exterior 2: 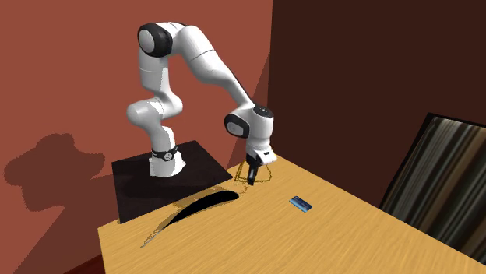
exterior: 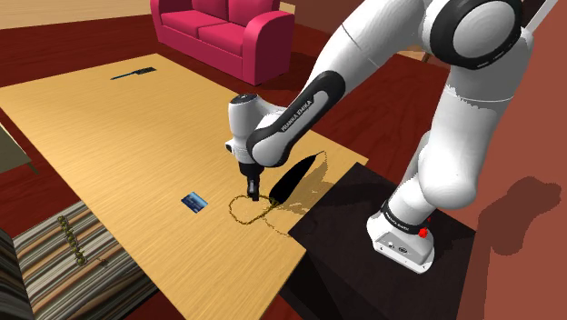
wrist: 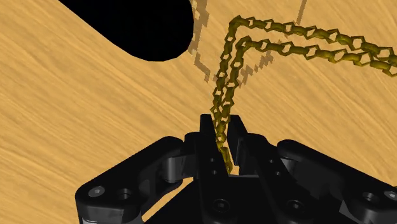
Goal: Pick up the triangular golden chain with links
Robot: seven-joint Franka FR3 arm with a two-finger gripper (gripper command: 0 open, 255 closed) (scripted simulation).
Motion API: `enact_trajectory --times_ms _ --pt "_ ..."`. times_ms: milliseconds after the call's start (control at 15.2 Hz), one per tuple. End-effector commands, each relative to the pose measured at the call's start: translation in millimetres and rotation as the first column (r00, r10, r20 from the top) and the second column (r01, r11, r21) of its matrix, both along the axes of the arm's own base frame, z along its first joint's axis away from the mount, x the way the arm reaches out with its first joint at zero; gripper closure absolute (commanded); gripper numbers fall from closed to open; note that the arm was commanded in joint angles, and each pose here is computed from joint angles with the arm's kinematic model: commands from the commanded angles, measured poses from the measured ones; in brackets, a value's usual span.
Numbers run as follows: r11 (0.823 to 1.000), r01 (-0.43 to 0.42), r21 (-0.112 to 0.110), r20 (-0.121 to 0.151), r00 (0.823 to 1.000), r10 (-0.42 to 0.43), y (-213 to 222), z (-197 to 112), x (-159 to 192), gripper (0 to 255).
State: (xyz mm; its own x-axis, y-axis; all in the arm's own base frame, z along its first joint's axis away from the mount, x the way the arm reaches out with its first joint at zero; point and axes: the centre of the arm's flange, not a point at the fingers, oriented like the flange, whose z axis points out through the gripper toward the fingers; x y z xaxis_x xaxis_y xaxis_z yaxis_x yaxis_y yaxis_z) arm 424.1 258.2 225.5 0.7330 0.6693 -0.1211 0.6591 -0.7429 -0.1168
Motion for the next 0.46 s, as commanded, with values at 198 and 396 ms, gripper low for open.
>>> enact_trajectory --times_ms 198,396 --pt "1.000 0.000 0.000 0.000 1.000 0.000 -1 27 0 255" --pt "1.000 0.000 0.000 0.000 1.000 0.000 -1 33 0 255"
